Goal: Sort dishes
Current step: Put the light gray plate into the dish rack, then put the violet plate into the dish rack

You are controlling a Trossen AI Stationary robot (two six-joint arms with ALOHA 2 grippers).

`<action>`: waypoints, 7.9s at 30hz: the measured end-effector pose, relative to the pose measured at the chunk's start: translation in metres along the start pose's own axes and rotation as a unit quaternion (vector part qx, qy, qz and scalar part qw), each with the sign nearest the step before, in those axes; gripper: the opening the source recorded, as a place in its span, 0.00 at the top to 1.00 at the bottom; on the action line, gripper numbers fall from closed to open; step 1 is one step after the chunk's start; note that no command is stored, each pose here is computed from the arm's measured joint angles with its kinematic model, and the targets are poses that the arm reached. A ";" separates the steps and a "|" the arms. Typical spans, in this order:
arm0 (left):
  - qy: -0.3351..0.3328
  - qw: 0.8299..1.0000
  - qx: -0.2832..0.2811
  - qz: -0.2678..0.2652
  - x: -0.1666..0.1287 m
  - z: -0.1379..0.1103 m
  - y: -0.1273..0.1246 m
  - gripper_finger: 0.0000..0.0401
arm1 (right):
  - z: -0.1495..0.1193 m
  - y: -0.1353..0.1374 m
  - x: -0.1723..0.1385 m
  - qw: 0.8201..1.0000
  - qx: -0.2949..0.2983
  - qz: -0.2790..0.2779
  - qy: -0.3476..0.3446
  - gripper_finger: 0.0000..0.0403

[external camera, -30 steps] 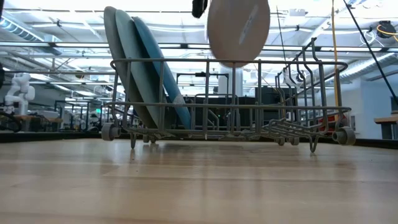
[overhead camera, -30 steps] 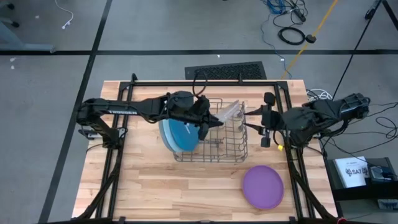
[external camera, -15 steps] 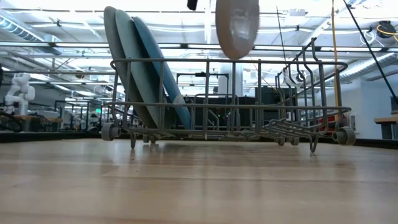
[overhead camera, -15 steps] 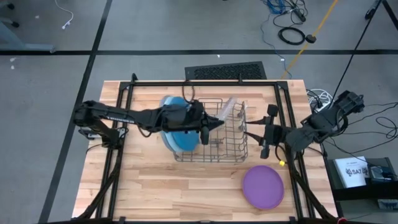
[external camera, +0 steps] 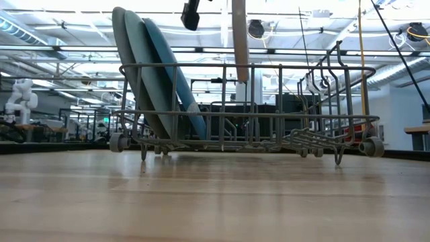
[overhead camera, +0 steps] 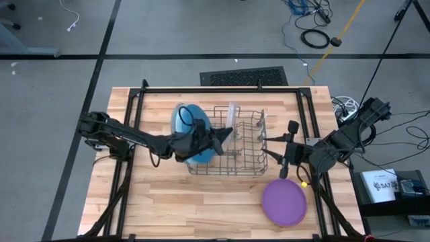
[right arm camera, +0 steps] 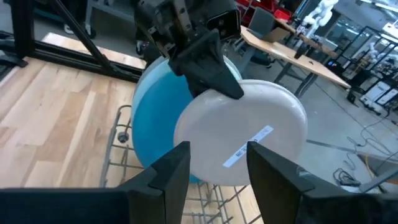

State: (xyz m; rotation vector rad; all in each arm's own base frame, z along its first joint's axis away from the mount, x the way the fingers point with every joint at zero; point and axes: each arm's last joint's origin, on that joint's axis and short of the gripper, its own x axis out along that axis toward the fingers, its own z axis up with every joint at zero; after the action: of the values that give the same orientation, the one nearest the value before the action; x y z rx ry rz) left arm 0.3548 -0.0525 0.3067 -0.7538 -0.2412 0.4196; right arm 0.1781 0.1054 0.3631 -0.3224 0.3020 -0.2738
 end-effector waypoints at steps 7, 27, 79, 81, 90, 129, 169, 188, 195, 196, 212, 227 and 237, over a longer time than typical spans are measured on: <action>-0.003 0.999 -0.027 0.019 0.004 -0.020 0.003 1.00 | -0.001 0.002 0.002 1.000 -0.006 -0.009 -0.006 0.62; 0.014 0.994 -0.032 0.104 0.015 -0.063 0.032 1.00 | -0.002 0.002 0.002 1.000 -0.003 -0.007 -0.006 0.62; -0.019 0.997 0.063 0.040 0.004 -0.057 0.006 0.79 | -0.005 0.002 0.004 1.000 0.011 -0.007 0.008 0.62; -0.024 0.995 0.087 0.030 0.000 -0.049 -0.001 0.79 | -0.008 0.004 0.009 1.000 0.007 -0.006 0.021 0.65; -0.083 0.963 0.254 -0.032 -0.036 0.000 -0.043 0.78 | -0.022 0.004 0.061 0.995 0.011 0.029 0.093 0.98; -0.127 0.891 0.430 -0.068 -0.101 0.060 -0.081 0.78 | -0.054 -0.017 0.184 0.962 0.116 0.015 0.247 1.00; -0.084 0.882 0.461 -0.050 -0.102 0.048 -0.078 0.78 | -0.032 0.033 0.038 0.902 0.124 0.218 0.352 1.00; -0.067 0.883 0.462 -0.053 -0.100 0.044 -0.075 0.78 | -0.115 0.094 0.027 0.818 0.071 0.145 0.552 0.55; -0.055 0.885 0.460 -0.053 -0.099 0.040 -0.074 0.78 | -0.143 0.085 0.039 0.818 0.047 0.165 0.550 0.55; -0.054 0.884 0.461 -0.053 -0.099 0.039 -0.074 0.78 | -0.146 0.084 0.041 0.815 0.050 0.169 0.551 0.55; -0.043 0.884 0.462 -0.052 -0.099 0.037 -0.072 0.78 | -0.164 0.079 0.057 0.811 0.067 0.204 0.544 0.87; -0.041 0.883 0.464 -0.051 -0.099 0.036 -0.072 0.78 | -0.145 0.070 0.050 0.823 0.080 0.211 0.521 0.99; -0.041 0.883 0.464 -0.051 -0.099 0.036 -0.072 0.78 | -0.090 0.043 0.035 0.861 0.059 0.187 0.470 1.00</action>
State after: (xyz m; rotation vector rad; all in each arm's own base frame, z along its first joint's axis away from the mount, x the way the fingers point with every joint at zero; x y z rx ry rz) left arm 0.2740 -0.1215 0.3768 0.2240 -0.1303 0.4088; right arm 0.1892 0.1097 0.2587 0.0245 1.2978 -0.0417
